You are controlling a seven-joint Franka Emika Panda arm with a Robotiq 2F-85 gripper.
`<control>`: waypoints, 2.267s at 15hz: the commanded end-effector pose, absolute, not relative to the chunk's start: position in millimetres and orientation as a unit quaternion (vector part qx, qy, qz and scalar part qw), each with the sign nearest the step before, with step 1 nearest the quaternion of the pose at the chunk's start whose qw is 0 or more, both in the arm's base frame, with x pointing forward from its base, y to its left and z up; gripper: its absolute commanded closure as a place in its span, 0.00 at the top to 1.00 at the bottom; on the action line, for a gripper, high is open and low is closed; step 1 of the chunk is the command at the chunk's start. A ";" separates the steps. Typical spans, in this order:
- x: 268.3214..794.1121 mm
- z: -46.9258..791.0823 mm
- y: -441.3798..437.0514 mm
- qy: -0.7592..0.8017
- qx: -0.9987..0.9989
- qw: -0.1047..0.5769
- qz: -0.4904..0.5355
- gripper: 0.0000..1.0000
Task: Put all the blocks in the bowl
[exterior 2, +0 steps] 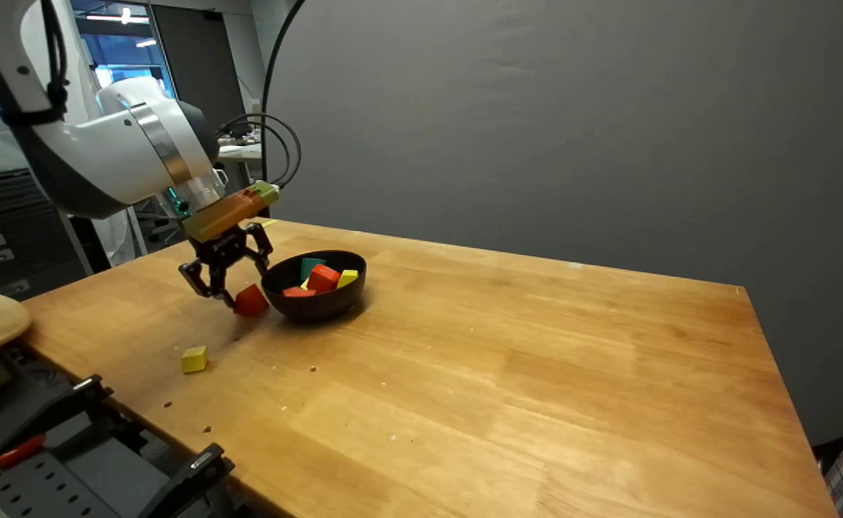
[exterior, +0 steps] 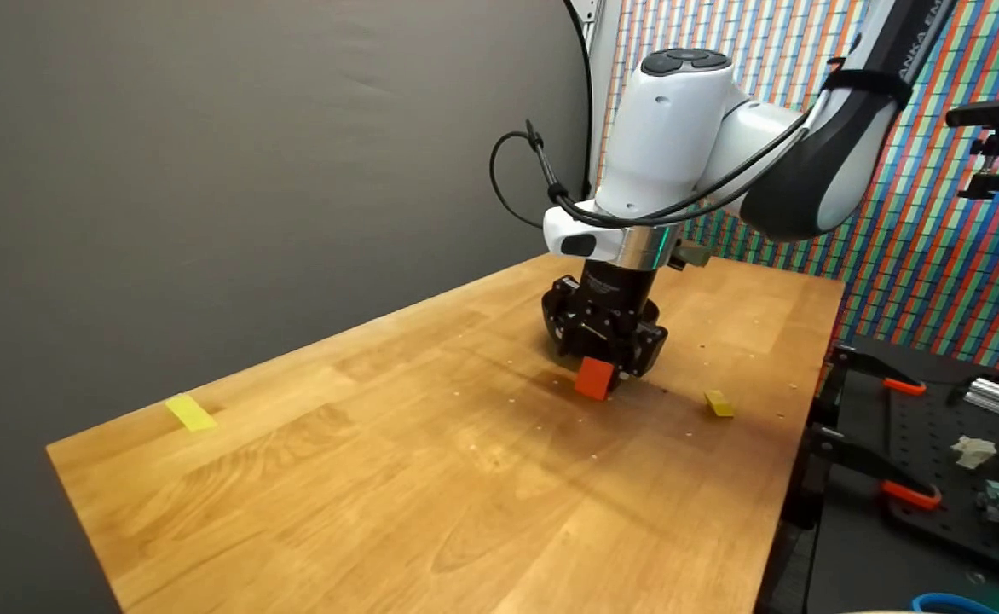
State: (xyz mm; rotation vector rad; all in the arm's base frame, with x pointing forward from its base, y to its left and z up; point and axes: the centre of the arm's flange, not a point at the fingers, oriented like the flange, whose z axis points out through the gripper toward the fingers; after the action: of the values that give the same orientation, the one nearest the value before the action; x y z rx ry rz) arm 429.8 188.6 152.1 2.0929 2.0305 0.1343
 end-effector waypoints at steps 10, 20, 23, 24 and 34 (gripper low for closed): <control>401.7 190.5 221.1 0.680 0.723 0.109 0.058 0.20; 417.2 280.6 162.7 0.537 0.804 0.229 0.117 0.20; 429.7 262.4 137.7 0.489 0.839 0.207 0.119 0.20; 432.1 255.3 130.5 0.474 0.849 0.199 0.119 0.20; 403.4 236.1 135.4 0.322 0.935 0.046 0.143 0.99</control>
State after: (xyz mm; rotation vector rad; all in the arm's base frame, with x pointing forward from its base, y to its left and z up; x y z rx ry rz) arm 420.5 128.1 217.7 2.7212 1.1084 0.3643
